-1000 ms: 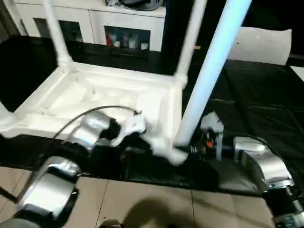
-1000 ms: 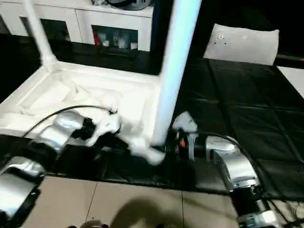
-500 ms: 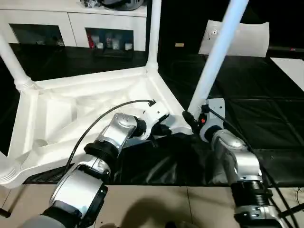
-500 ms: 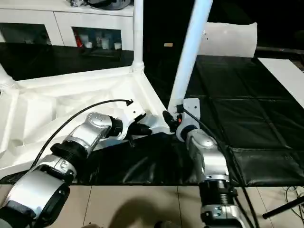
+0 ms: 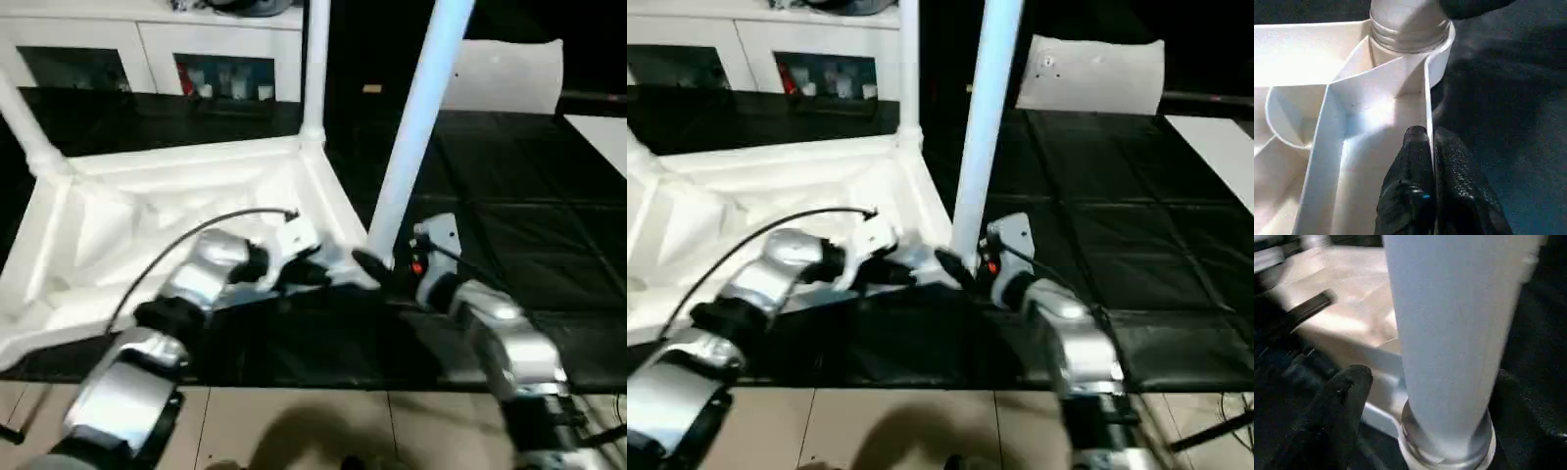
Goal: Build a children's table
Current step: Rotate leg to tighten
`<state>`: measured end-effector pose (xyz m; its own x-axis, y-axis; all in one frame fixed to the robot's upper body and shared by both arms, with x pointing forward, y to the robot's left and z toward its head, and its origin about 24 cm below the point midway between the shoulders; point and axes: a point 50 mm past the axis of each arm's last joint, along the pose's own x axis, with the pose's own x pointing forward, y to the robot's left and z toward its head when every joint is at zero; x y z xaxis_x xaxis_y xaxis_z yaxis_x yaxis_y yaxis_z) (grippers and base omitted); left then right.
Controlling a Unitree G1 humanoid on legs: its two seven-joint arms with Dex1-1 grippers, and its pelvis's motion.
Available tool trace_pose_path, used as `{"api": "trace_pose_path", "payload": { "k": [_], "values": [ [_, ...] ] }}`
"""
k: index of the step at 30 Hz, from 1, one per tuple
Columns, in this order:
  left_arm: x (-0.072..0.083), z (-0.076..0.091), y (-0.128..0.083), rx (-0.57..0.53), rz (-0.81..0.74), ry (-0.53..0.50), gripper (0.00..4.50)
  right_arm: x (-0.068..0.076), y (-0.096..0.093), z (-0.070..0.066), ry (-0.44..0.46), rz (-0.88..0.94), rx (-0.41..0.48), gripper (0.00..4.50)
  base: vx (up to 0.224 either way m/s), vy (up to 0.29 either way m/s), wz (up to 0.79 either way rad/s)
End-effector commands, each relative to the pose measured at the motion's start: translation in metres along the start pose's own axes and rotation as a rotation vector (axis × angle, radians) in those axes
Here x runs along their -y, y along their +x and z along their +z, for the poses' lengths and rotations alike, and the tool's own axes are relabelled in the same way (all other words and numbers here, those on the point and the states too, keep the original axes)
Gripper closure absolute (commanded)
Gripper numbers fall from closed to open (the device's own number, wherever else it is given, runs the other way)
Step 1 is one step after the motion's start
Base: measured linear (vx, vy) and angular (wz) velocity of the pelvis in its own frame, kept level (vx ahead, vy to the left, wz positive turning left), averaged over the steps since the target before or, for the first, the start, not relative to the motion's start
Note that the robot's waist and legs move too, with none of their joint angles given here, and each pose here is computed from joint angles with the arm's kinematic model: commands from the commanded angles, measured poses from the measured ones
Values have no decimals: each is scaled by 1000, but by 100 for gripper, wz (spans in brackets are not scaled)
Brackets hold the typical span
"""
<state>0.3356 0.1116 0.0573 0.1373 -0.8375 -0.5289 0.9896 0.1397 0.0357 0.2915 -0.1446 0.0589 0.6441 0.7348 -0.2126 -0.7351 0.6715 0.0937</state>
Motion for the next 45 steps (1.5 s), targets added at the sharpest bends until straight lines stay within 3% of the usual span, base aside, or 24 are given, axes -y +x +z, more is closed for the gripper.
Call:
{"api": "trace_pose_path", "payload": {
  "k": [1,5,9,10,18,36,43,45],
  "values": [
    [8,2,-1,13,-127,64,450,-4,-6,3,-35,114,-6,31,0,0,0],
    [10,-2,-15,-20,-247,106,450,-3,-20,5,-114,297,-71,10,0,0,0],
    [12,-3,-20,-58,-316,138,450,-3,-24,6,-122,402,-98,10,0,0,0],
    [12,-3,-21,-68,-334,148,450,-3,-24,7,-125,425,-102,34,0,0,0],
    [15,1,-20,-114,-417,212,450,-3,-22,8,-145,557,-155,106,0,0,0],
    [17,2,-17,-123,-450,234,450,-8,-18,5,-136,657,-167,243,0,0,0],
    [15,1,-17,-127,-441,220,450,-12,-17,2,-120,669,-164,249,0,0,0],
    [9,1,-13,-121,-347,169,450,-16,-13,2,-79,614,-124,249,0,0,0]
  ]
}}
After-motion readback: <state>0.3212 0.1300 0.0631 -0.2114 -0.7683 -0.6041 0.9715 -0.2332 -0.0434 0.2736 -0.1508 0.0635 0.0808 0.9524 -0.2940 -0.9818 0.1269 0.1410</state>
